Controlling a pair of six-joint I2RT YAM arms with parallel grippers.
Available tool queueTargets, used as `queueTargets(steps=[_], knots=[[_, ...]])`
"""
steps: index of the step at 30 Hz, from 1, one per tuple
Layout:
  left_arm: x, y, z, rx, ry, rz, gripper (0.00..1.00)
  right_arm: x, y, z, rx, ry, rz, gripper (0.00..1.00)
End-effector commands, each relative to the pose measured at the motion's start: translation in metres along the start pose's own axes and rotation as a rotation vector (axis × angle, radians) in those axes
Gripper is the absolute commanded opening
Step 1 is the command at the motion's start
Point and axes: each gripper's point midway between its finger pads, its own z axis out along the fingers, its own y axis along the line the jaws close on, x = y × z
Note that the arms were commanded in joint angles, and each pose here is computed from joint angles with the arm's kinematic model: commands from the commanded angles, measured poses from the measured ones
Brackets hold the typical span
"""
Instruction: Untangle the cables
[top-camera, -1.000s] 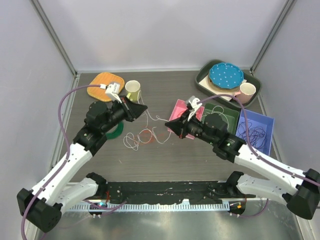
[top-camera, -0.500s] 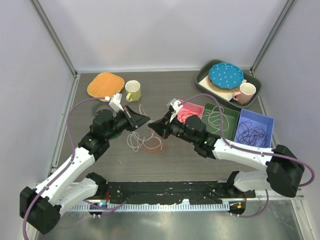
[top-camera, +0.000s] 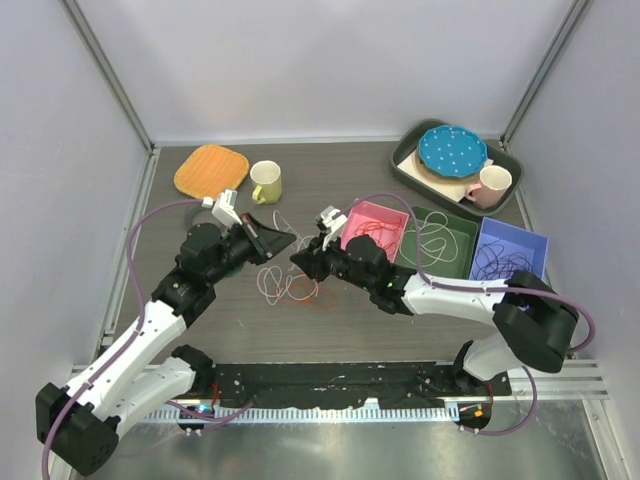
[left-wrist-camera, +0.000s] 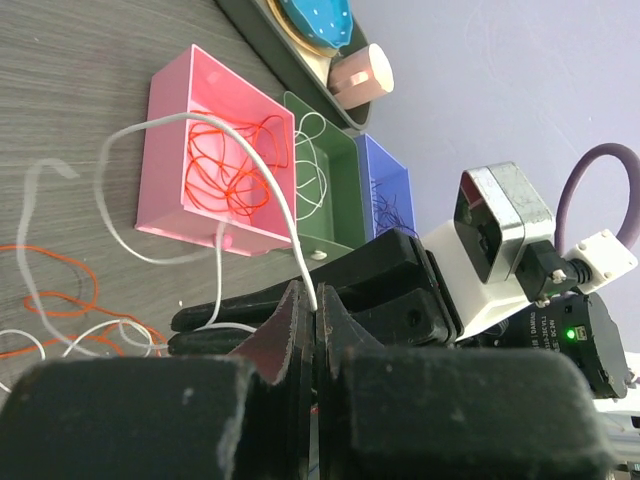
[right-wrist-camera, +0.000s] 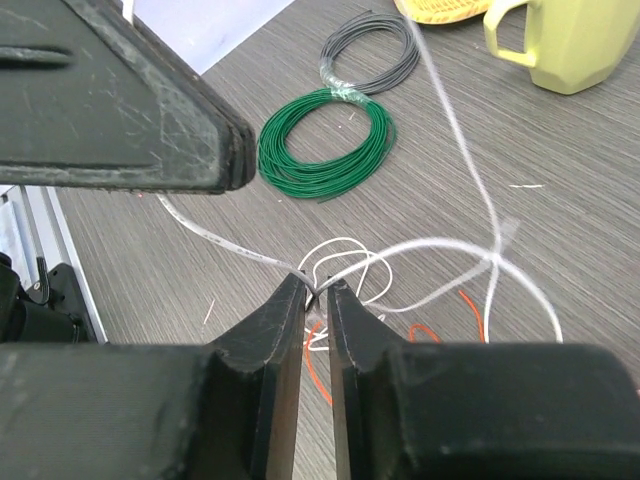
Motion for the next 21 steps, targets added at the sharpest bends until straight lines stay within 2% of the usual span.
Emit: queueTargets(steps=[1,5,9,11,17,18,21], knots=[[0.000,-0.002,0.002,0.007,-0.002,-0.015,0.00,-0.037,0.018,0.011,-0.049,-0.107,-0.031,0.21],[0.002,-0.002,0.002,0.010,0.008,-0.020,0.00,-0.032,-0.003,0.015,0.065,-0.089,-0.043,0.22],[0.002,-0.001,0.002,0.008,0.007,-0.023,0.00,-0.029,-0.014,0.018,0.125,-0.086,-0.046,0.30],[0.003,-0.002,0.001,0.011,0.010,-0.024,0.00,-0.026,-0.012,0.021,0.111,-0.076,-0.059,0.25],[0.006,-0.004,0.001,0.022,0.027,-0.024,0.01,-0.029,-0.006,0.026,0.086,-0.104,-0.050,0.01],[0.008,-0.003,0.001,0.024,0.037,-0.025,0.01,-0.030,-0.004,0.026,0.077,-0.108,-0.051,0.01],[0.019,0.000,-0.001,0.032,0.073,-0.023,0.38,-0.037,-0.002,0.019,0.087,-0.133,-0.051,0.01]])
